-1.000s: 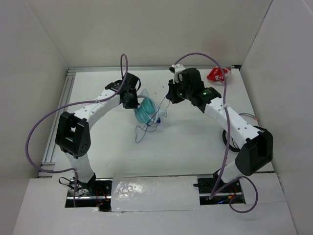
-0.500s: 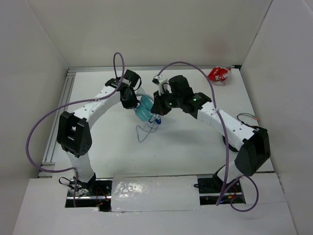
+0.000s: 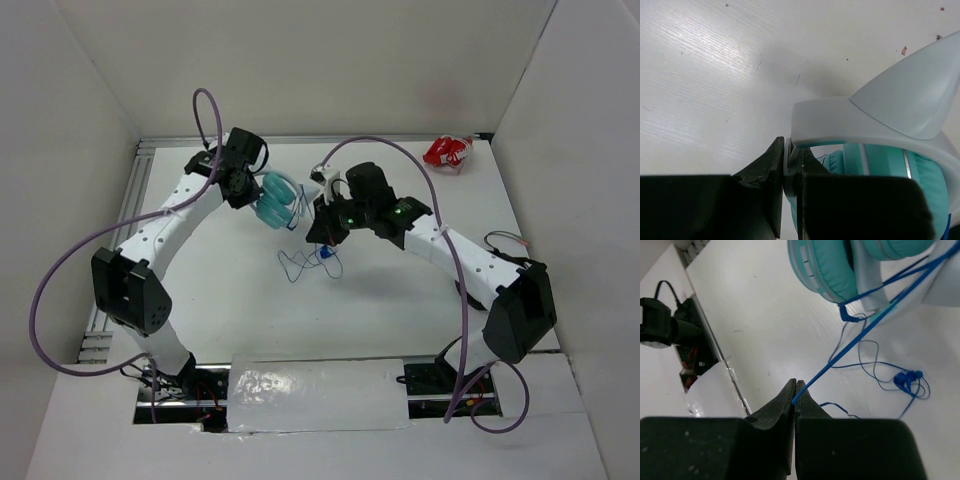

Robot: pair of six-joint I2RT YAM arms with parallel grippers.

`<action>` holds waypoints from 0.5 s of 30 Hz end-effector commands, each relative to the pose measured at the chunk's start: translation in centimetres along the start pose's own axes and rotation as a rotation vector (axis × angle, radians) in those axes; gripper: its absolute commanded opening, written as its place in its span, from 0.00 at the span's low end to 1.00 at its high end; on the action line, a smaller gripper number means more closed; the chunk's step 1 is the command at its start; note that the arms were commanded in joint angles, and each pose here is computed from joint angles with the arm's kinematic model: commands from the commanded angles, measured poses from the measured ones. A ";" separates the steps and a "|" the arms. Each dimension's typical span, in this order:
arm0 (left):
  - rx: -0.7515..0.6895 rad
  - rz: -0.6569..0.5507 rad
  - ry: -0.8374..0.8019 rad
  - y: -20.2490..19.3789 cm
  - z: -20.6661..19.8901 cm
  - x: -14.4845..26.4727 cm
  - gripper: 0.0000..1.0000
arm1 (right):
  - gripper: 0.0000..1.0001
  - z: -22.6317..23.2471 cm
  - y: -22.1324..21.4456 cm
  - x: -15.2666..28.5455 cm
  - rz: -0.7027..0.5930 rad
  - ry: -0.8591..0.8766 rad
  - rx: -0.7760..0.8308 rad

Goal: Wrap the headphones

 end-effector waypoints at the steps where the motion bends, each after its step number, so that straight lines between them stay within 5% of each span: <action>1: 0.136 -0.115 -0.114 2.9 -0.6 3.0 0.00 | 0.04 2.9 2.7 0.9 -0.115 0.175 0.132; 4: 0.165 -0.097 -0.215 2.6 -1.1 3.7 0.00 | 0.09 4.0 3.4 -0.6 -0.138 0.243 0.198; 11: 0.237 0.023 -0.496 4.1 -2.0 6.0 0.00 | 0.22 3.0 2.2 -4.3 -0.212 0.105 0.254; 15: 0.164 0.049 -0.730 4.7 -1.9 8.8 0.00 | 0.30 2.0 1.7 -5.0 -0.304 -0.027 0.342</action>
Point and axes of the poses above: each gripper's point midway between its finger pads, its own x axis back along the fingers, its own z axis along the line the jaws close on, y = z × x, the point moved 7 cm from there along x, back along the fingers, and after that the axes turned 5 degrees about x, right-handed, at the moved point
